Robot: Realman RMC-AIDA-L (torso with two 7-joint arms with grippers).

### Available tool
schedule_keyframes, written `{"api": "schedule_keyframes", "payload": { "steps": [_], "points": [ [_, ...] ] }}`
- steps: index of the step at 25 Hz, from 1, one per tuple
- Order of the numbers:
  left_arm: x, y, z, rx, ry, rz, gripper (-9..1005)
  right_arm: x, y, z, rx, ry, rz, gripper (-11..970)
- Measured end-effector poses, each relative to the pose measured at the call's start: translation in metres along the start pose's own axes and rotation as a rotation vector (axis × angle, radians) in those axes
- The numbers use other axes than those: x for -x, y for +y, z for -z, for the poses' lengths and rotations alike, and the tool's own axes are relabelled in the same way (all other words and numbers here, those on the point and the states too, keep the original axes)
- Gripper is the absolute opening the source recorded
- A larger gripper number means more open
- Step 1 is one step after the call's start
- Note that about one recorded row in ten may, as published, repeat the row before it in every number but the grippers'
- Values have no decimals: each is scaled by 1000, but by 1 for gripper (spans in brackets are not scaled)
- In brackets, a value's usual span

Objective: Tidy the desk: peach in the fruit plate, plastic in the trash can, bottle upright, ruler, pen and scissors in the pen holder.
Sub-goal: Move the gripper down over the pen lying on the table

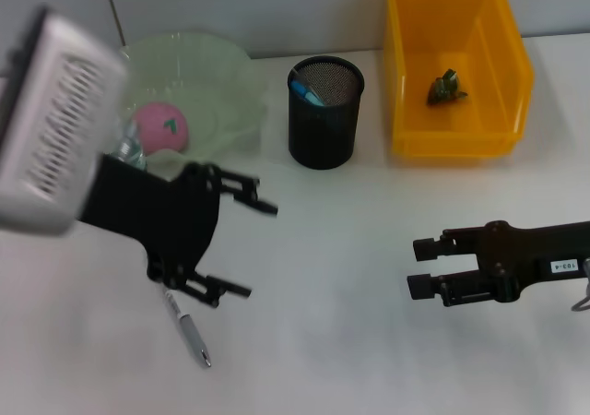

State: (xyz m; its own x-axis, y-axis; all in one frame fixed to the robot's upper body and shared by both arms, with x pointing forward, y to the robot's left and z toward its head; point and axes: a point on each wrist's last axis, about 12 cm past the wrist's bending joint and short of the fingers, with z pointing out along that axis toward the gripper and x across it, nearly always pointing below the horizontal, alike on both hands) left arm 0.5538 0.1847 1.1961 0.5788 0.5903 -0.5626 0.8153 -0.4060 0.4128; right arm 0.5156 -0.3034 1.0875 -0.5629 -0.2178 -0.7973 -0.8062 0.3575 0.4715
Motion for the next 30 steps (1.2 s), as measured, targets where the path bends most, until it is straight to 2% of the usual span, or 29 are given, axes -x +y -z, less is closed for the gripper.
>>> {"api": "schedule_keyframes", "payload": {
  "steps": [3,9,13,22,23,30],
  "points": [
    [2,2,-13,-99,107,-37,820,6,-2,-3,-11,18,33,757],
    [7,5,-19,-155,162,-80,819,13,-4,-5,-10,22,53,758],
    [9,4,-29,-226,260,-143,815,15,-6,-6,-20,23,60,758],
    [6,5,-45,-270,365,-224,813,13,-6,-5,-22,20,56,757],
    [2,4,-51,-278,403,-249,813,13,-6,-5,-23,19,54,757],
    [-2,-2,-57,-324,446,-294,812,9,-7,-5,-31,13,33,757]
  ]
}}
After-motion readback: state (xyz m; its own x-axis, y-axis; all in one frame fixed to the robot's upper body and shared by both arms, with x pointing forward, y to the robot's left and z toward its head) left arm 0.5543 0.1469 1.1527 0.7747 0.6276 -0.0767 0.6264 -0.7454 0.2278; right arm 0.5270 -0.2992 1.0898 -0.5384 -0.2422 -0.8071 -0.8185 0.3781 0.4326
